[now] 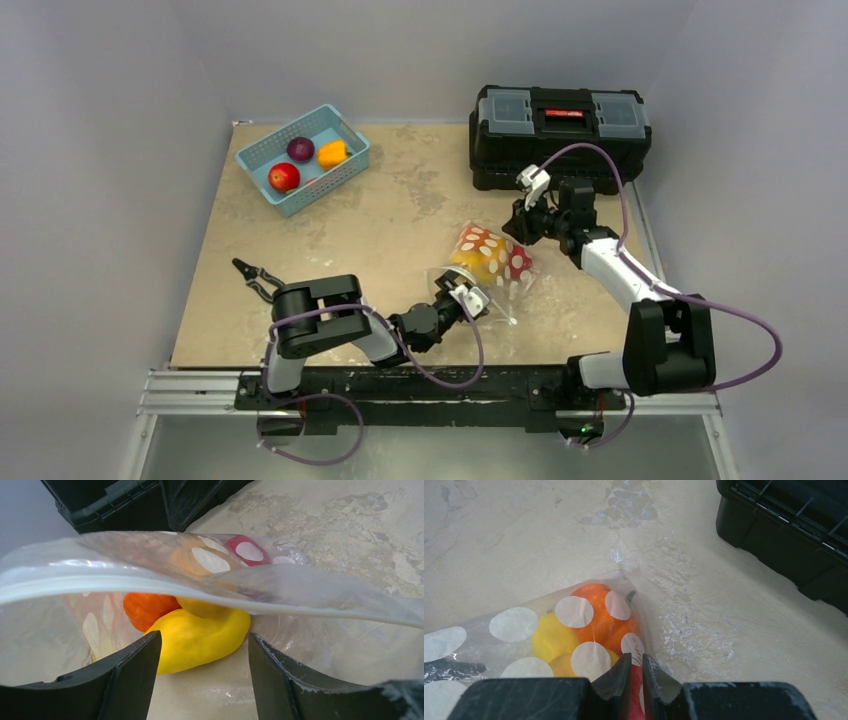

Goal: Open the zip-top bag and remove the fake food
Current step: Pick up the fake fruit from the zipper food storage bag.

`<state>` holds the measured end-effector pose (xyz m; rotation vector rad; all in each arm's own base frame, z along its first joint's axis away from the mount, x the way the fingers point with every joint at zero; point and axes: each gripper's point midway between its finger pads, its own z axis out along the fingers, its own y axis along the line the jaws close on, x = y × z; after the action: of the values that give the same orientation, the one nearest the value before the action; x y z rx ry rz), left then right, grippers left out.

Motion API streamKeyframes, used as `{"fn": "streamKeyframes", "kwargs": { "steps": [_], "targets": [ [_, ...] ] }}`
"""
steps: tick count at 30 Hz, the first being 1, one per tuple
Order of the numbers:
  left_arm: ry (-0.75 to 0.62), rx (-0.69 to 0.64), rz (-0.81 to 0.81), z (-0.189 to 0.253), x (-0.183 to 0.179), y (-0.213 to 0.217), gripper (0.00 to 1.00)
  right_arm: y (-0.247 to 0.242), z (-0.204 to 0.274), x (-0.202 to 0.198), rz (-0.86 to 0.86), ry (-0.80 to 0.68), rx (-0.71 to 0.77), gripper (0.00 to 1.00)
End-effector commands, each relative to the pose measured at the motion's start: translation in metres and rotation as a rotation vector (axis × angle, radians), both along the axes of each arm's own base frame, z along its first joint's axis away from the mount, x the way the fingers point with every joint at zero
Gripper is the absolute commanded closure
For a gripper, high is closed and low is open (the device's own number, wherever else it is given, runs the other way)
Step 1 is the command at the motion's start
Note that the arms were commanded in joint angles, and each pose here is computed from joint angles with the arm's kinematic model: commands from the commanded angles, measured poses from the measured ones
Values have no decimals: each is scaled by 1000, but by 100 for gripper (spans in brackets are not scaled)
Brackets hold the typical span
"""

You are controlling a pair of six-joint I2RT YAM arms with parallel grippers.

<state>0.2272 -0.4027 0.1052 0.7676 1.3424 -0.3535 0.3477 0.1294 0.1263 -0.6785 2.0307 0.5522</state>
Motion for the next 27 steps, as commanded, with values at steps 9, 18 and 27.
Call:
{"fn": "streamKeyframes", "kwargs": {
  "steps": [9,18,27],
  "targets": [
    [41,-98,-5,5,20,-5,37,15,-17,-20,174,38,-84,95],
    [76,-106,-13,-6,20,-8,36,32,-13,-43,332,46,-67,98],
    [117,-152,-68,-6,12,-15,34,43,-15,-62,443,63,-53,98]
  ]
}}
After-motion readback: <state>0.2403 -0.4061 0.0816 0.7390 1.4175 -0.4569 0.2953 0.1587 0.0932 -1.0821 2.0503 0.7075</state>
